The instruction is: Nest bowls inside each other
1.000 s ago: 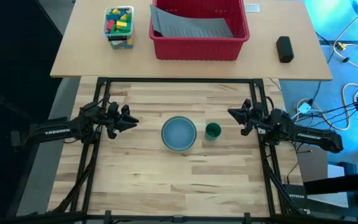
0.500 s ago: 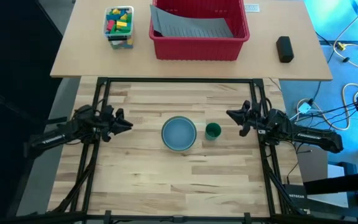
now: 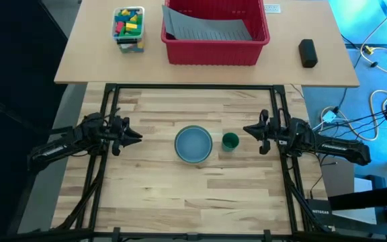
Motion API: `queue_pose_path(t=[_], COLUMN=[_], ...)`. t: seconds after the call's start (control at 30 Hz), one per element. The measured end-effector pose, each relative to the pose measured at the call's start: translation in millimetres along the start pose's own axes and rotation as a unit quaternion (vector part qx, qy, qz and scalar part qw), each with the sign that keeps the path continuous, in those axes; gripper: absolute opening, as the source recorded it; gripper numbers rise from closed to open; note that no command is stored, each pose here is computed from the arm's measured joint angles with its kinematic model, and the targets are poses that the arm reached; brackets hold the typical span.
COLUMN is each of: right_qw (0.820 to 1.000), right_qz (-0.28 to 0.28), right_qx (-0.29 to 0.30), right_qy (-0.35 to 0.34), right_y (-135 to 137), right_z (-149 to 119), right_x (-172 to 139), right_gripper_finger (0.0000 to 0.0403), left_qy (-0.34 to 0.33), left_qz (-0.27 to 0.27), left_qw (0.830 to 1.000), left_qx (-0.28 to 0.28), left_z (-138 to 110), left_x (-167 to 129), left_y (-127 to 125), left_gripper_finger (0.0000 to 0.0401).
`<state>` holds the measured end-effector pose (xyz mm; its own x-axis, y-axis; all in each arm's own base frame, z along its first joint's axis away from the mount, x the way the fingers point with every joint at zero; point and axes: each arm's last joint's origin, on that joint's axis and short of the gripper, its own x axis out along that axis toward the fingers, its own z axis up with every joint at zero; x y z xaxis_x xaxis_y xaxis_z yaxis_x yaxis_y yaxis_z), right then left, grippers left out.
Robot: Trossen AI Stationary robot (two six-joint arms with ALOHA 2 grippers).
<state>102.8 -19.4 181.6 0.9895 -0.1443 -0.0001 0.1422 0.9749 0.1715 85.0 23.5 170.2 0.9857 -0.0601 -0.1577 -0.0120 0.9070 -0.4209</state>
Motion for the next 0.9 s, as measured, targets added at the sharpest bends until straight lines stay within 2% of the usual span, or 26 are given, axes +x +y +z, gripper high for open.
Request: queue_pose_path(t=[0.2, 0.27, 0.37, 0.5, 0.9], right_qw=[1.000, 1.000, 0.998, 0.992, 0.991], right_qz=[0.002, 0.001, 0.000, -0.014, -0.042], right_qx=[-0.011, -0.014, -0.052, -0.121, -0.125], right_qy=[0.017, 0.017, 0.017, 0.016, 0.035], right_y=[-0.3, -0.4, -0.4, -1.3, -3.5], right_z=[-3.2, -3.3, -3.3, -3.1, -6.5], right_x=[-0.1, -0.1, -0.1, -0.1, -0.4], right_gripper_finger=[0.0000, 0.0000, 0.0000, 0.0000, 0.0000], left_qy=[0.004, -0.005, -0.021, -0.036, -0.026], left_qz=[0.009, 0.031, 0.081, 0.131, 0.185], left_qw=[0.999, 0.997, 0.992, 0.982, 0.966], left_qx=[0.052, 0.070, 0.093, 0.132, 0.181], left_z=[0.0, 0.7, 2.2, 4.2, 3.4], left_x=[-0.6, -0.6, -0.8, -1.3, -2.4], left_y=[-0.2, 1.1, 3.8, 6.4, 9.4], left_gripper_finger=[0.0048, 0.0026, 0.0004, 0.0001, 0.0002])
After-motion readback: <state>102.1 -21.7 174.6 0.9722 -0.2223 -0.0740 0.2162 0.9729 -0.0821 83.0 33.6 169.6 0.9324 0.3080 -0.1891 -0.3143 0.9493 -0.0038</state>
